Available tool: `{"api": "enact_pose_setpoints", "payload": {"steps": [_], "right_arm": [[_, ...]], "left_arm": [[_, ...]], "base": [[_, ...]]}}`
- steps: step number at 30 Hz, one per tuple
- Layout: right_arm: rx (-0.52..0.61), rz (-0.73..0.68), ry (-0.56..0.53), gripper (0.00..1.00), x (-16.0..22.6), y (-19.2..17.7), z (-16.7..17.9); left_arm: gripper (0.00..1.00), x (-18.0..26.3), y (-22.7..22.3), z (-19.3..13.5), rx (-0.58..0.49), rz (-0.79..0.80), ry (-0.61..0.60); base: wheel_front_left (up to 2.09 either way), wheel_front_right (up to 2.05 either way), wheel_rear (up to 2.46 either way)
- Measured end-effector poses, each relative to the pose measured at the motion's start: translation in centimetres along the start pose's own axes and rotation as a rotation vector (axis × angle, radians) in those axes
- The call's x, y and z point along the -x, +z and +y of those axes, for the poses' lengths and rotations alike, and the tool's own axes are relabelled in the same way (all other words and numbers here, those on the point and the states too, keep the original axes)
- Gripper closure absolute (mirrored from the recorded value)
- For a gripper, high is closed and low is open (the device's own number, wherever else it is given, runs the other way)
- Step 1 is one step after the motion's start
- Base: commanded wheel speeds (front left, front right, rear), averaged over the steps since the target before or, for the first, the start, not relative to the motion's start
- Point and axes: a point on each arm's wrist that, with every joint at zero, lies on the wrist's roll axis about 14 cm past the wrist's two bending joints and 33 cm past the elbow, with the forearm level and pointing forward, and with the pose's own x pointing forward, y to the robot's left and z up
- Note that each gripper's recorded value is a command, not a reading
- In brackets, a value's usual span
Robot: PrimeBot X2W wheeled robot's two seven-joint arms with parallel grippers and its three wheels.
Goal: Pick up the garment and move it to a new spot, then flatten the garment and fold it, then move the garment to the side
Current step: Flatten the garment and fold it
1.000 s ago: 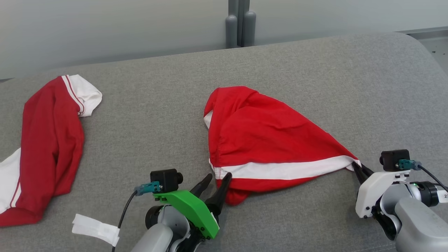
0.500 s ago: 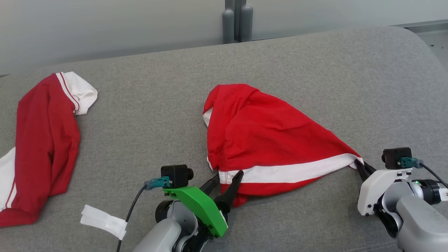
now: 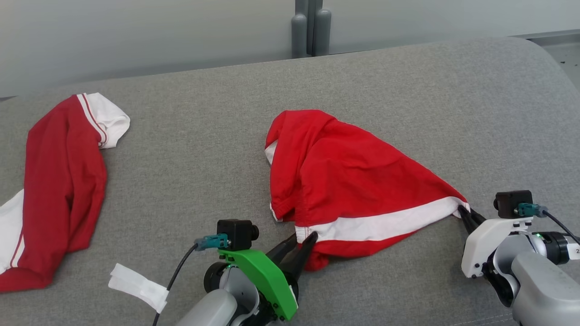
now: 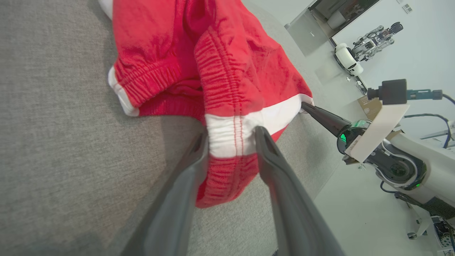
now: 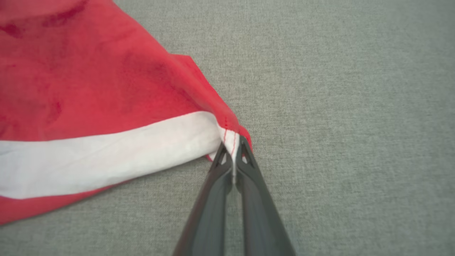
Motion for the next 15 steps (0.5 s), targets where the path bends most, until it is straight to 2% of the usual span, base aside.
{"api": "enact_pose_setpoints", "payload": {"steps": [1, 7, 9, 10, 13, 15], "right_arm": [[0.0, 0.001, 0.0, 1.0, 0.0, -0.1, 0.0], [-0.005, -0.007, -0.003, 1.0, 0.1, 0.1, 0.0], [-0.005, -0.013, -0.003, 1.0, 0.1, 0.3, 0.0], [-0.005, -0.014, -0.004, 1.0, 0.1, 0.3, -0.1], [-0.007, -0.021, -0.005, 1.0, 0.2, 0.4, -0.1], [-0.008, -0.04, -0.005, 1.0, 0.3, 0.9, -0.2]], "left_arm": [[0.49, 0.0, -0.1, 0.0, -0.001, 0.004, -0.002], [0.53, -0.4, -0.6, -0.2, -0.021, 0.021, -0.008], [0.59, -0.6, -0.7, -0.4, -0.026, 0.024, -0.013], [0.66, -0.8, -0.6, -0.5, -0.03, 0.018, -0.018], [1.0, -1.1, 0.3, -1.1, -0.037, -0.017, -0.033], [1.0, -1.2, 0.9, -1.4, -0.043, -0.041, -0.043]], "base": [[0.0, 0.0, 0.0], [0.0, 0.0, 0.0], [0.0, 0.0, 0.0], [0.0, 0.0, 0.0], [0.0, 0.0, 0.0], [0.0, 0.0, 0.0]]}}
